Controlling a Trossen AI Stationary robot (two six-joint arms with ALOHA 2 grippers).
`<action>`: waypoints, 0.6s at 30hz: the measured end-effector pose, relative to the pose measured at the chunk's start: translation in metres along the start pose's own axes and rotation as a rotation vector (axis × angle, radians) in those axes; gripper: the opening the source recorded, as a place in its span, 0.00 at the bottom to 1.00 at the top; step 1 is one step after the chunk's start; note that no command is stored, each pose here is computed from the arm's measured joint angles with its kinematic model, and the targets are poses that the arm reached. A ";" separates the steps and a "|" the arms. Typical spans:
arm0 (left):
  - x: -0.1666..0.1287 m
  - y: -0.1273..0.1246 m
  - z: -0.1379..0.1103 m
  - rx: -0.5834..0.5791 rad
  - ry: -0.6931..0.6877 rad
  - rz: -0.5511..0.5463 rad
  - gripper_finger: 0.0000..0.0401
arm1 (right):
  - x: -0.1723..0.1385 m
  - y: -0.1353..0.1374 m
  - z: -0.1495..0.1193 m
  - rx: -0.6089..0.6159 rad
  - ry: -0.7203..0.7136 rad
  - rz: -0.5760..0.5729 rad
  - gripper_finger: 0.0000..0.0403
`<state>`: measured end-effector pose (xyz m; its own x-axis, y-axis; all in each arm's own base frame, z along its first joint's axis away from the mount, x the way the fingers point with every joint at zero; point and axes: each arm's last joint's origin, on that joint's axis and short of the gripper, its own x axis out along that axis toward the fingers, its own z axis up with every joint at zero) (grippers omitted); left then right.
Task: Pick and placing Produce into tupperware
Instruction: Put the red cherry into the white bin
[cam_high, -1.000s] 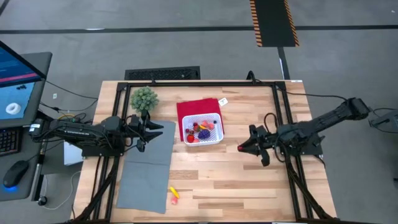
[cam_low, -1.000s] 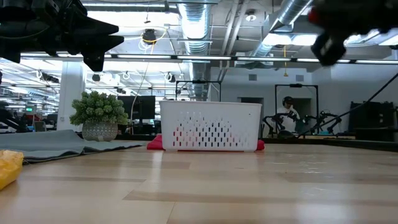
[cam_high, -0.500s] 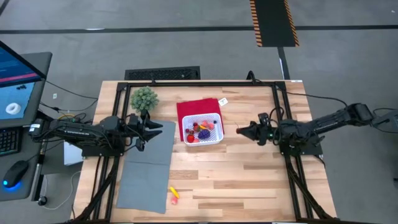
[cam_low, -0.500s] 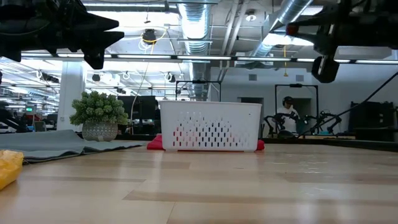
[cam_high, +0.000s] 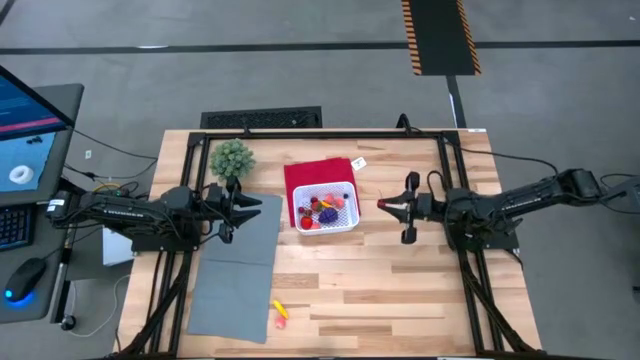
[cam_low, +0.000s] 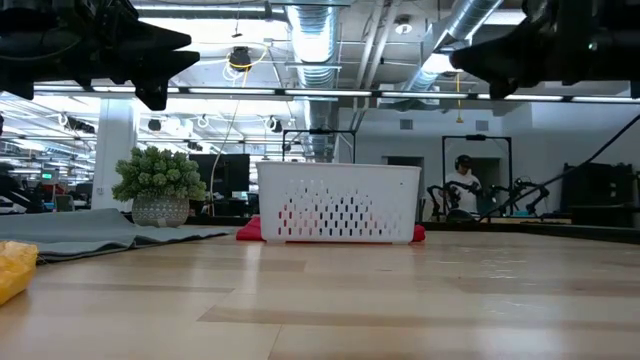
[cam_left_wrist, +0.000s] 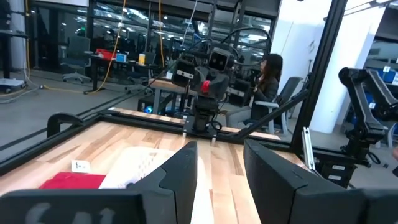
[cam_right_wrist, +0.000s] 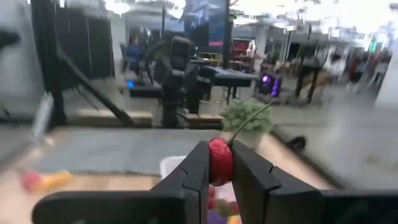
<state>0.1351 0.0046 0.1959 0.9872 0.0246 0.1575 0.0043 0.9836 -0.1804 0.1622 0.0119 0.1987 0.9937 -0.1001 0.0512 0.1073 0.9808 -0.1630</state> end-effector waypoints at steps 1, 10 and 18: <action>0.000 0.000 0.000 0.002 0.000 0.000 0.30 | 0.001 0.001 -0.002 -0.037 0.010 0.002 0.20; 0.000 0.000 0.000 0.005 0.000 0.001 0.30 | 0.036 0.004 -0.001 0.067 0.125 0.000 0.20; 0.000 0.000 0.000 0.004 -0.003 0.017 0.30 | 0.092 -0.011 -0.004 0.294 0.403 -0.100 0.20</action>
<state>0.1351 0.0051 0.1959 0.9866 0.0419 0.1575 -0.0132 0.9838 -0.1788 0.2529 -0.0084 0.2016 0.9192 -0.1959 -0.3416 0.2462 0.9629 0.1104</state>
